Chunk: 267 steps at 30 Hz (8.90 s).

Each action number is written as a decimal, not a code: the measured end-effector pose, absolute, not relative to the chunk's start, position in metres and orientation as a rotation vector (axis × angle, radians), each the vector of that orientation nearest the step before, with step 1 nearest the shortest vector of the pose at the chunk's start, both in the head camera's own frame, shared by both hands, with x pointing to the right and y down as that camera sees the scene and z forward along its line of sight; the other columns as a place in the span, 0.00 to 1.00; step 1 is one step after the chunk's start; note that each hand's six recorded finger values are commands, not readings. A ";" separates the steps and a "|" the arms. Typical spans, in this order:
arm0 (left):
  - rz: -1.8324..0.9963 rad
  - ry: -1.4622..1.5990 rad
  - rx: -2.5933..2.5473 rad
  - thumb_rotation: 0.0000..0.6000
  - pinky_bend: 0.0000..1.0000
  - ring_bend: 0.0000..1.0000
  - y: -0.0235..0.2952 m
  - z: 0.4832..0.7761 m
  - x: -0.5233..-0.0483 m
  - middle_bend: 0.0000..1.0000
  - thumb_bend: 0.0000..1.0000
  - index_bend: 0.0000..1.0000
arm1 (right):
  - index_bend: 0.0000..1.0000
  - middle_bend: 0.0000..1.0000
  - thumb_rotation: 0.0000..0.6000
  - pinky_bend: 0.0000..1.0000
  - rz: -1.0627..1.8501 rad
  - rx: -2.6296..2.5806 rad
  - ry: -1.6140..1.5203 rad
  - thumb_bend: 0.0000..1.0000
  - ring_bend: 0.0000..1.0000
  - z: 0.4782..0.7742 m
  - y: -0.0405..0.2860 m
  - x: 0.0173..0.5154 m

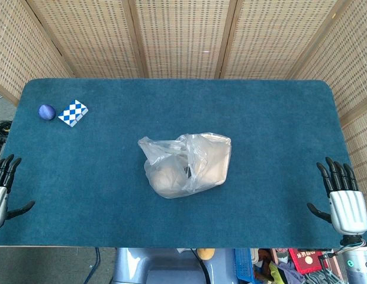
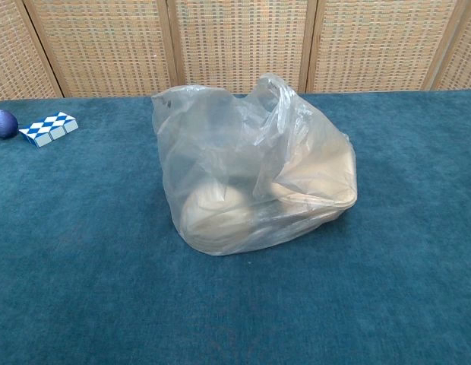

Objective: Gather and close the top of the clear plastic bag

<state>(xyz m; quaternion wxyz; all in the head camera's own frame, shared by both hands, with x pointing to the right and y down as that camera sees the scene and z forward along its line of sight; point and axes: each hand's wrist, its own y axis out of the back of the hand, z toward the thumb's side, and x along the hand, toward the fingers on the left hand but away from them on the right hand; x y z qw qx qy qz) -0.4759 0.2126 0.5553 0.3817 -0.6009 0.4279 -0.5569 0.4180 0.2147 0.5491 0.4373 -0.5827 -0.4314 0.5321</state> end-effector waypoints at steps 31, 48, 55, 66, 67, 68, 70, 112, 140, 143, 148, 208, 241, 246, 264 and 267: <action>-1.477 1.159 -1.525 1.00 0.00 0.00 0.201 0.552 -0.487 0.00 0.09 0.00 | 0.00 0.00 1.00 0.00 0.834 -1.862 -1.053 0.00 0.00 0.557 0.107 0.278; -1.507 1.196 -1.511 1.00 0.00 0.00 0.193 0.553 -0.500 0.00 0.09 0.00 | 0.00 0.00 1.00 0.00 0.784 -1.939 -1.049 0.00 0.00 0.599 0.081 0.210; -1.513 1.183 -1.515 1.00 0.00 0.00 0.192 0.556 -0.498 0.00 0.09 0.00 | 0.00 0.00 1.00 0.00 0.729 -2.002 -1.052 0.00 0.00 0.596 0.082 0.193; -1.532 1.175 -1.511 1.00 0.00 0.00 0.190 0.562 -0.497 0.00 0.09 0.00 | 0.00 0.00 1.00 0.00 0.556 -2.200 -1.056 0.00 0.00 0.592 0.092 0.137; -1.533 1.176 -1.510 1.00 0.00 0.00 0.190 0.562 -0.497 0.00 0.09 0.00 | 0.00 0.00 1.00 0.00 0.546 -2.213 -1.066 0.00 0.00 0.591 0.093 0.135; -1.533 1.176 -1.510 1.00 0.00 0.00 0.190 0.562 -0.497 0.00 0.09 0.00 | 0.00 0.00 1.00 0.00 0.538 -2.226 -1.078 0.00 0.00 0.591 0.092 0.132; -1.533 1.177 -1.509 1.00 0.00 0.00 0.190 0.562 -0.498 0.00 0.09 0.00 | 0.00 0.00 1.00 0.00 0.527 -2.243 -1.103 0.00 0.00 0.590 0.091 0.126; -1.558 1.182 -1.554 1.00 0.00 0.00 0.184 0.571 -0.501 0.00 0.09 0.00 | 0.20 0.05 1.00 0.00 0.394 -2.036 -1.392 0.50 0.00 0.599 0.041 0.075; -1.258 1.120 -2.770 1.00 0.05 0.00 0.117 0.613 -0.375 0.00 0.09 0.00 | 0.21 0.08 1.00 0.00 0.410 -1.989 -1.222 0.56 0.00 0.573 0.048 0.072; -1.232 1.093 -2.914 1.00 0.06 0.00 0.111 0.616 -0.357 0.00 0.09 0.00 | 0.21 0.08 1.00 0.00 0.410 -1.991 -1.223 0.56 0.00 0.572 0.048 0.071; -1.218 0.980 -3.095 0.94 0.06 0.00 0.100 0.623 -0.325 0.00 0.09 0.00 | 0.21 0.08 1.00 0.00 0.401 -2.000 -1.228 0.56 0.00 0.570 0.048 0.071; -0.132 1.524 -3.740 0.45 0.08 0.00 0.055 0.645 -0.201 0.00 0.12 0.00 | 0.20 0.08 1.00 0.00 0.350 -2.033 -1.202 0.56 0.00 0.566 0.060 0.082; 0.209 1.490 -3.845 0.17 0.16 0.11 0.033 0.639 -0.196 0.05 0.11 0.14 | 0.20 0.08 1.00 0.00 0.373 -1.994 -1.230 0.56 0.00 0.559 0.050 0.095; 0.156 1.403 -3.847 0.16 0.17 0.12 0.032 0.636 -0.201 0.13 0.11 0.20 | 0.20 0.08 1.00 0.00 0.372 -1.983 -1.245 0.56 0.00 0.554 0.045 0.099; -0.145 1.029 -3.853 0.17 0.17 0.15 0.054 0.639 -0.201 0.15 0.12 0.22 | 0.20 0.08 1.00 0.00 0.417 -1.978 -1.255 0.56 0.00 0.548 0.032 0.102; -0.114 1.019 -3.855 0.17 0.17 0.15 0.054 0.636 -0.195 0.15 0.12 0.22 | 0.20 0.08 1.00 0.00 0.415 -1.984 -1.246 0.56 0.00 0.546 0.033 0.100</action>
